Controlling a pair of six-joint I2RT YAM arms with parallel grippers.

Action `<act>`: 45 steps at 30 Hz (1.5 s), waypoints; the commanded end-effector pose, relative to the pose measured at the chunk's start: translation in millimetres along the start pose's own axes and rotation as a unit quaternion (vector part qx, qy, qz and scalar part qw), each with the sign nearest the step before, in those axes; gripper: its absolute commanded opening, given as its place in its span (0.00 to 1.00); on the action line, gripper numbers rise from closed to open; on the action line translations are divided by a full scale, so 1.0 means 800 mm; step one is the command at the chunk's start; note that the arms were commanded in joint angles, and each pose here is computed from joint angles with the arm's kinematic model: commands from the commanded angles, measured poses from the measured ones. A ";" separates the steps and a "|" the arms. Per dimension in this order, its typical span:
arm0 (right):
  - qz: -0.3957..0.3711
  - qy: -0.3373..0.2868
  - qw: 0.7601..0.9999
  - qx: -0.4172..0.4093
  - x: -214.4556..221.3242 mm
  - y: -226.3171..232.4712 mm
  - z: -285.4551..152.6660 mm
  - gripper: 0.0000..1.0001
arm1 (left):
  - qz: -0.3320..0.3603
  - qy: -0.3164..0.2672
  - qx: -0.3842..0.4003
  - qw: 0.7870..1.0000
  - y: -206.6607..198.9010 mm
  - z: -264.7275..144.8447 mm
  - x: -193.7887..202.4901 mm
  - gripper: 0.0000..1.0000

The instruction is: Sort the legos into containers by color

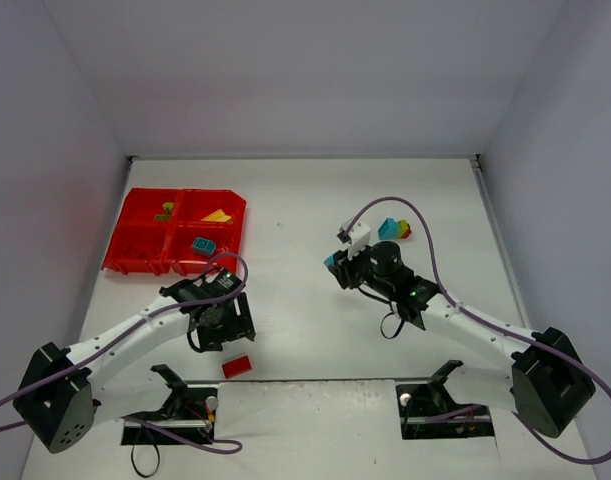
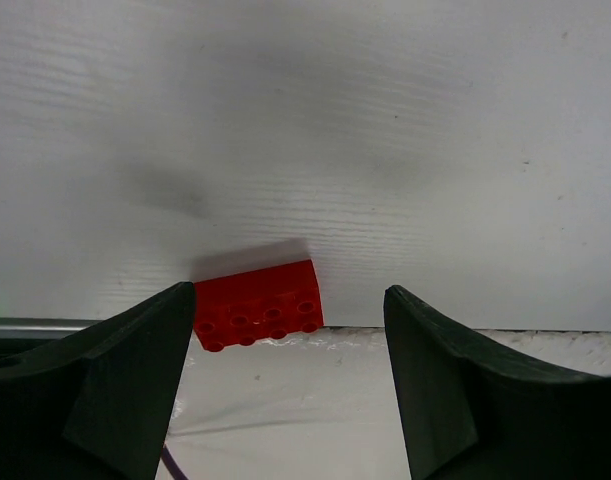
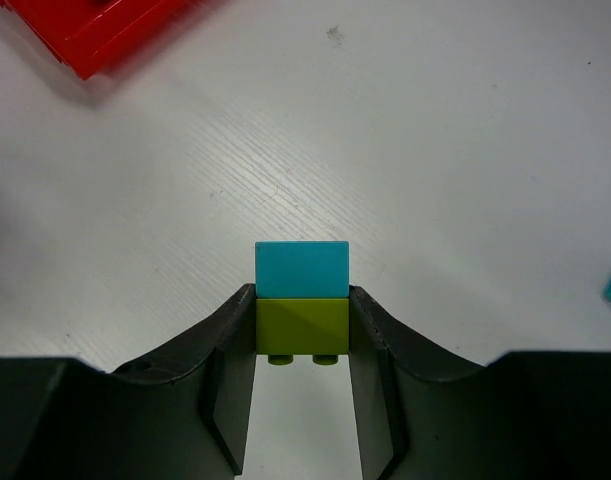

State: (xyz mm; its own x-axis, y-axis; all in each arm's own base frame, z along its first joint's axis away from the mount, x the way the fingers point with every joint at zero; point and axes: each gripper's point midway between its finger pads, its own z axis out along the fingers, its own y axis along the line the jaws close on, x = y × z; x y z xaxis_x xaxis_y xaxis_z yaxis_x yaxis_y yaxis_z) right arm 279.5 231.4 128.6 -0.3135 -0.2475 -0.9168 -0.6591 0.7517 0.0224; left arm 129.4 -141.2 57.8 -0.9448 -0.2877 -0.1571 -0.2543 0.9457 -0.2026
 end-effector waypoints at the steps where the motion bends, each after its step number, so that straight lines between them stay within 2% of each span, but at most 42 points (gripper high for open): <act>1: 0.005 -0.048 0.999 0.014 -0.041 -0.007 0.003 0.00 | -0.062 -0.009 -0.010 0.998 -0.007 -0.004 0.002 0.70; 5: 0.007 -0.051 0.999 0.012 -0.041 -0.006 0.003 0.00 | -0.093 -0.008 -0.030 0.995 -0.002 -0.001 0.014 0.70; 12: 0.010 -0.056 0.998 0.005 -0.041 -0.002 0.003 0.00 | -0.145 0.011 -0.085 0.986 0.035 0.008 0.041 0.70; 15: 0.011 -0.058 0.998 0.003 -0.042 -0.002 0.003 0.00 | -0.152 -0.008 -0.091 0.984 0.043 0.009 0.036 0.70; 20: 0.011 -0.063 0.998 0.001 -0.044 -0.001 0.001 0.00 | -0.142 0.009 -0.092 0.985 0.038 0.017 0.042 0.70; 33: 0.011 -0.057 0.998 -0.002 -0.039 0.000 0.003 0.00 | -0.062 0.022 -0.062 0.996 0.006 0.030 0.049 0.70; 39: 0.011 -0.057 0.998 0.000 -0.038 -0.001 0.004 0.00 | -0.054 0.031 -0.066 0.996 0.003 0.034 0.054 0.69; 43: 0.011 -0.054 0.998 -0.001 -0.037 0.000 0.006 0.00 | -0.058 0.038 -0.063 0.996 0.001 0.038 0.059 0.53; 44: 0.011 -0.054 0.998 0.000 -0.037 -0.001 0.006 0.00 | -0.058 0.039 -0.063 0.996 0.001 0.039 0.060 0.45; 45: 0.011 -0.054 0.998 0.000 -0.037 -0.001 0.006 0.00 | -0.059 0.040 -0.063 0.995 0.001 0.039 0.060 0.41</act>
State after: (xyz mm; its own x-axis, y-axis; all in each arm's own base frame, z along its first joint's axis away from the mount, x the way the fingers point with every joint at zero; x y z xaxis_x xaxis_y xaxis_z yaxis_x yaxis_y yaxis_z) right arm 281.9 233.8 131.2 -0.3169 -0.2189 -0.9229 -0.6500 0.7587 0.0432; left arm 84.9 -149.1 15.5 -0.9214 -0.3845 -0.0567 -0.3814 0.9226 -0.0580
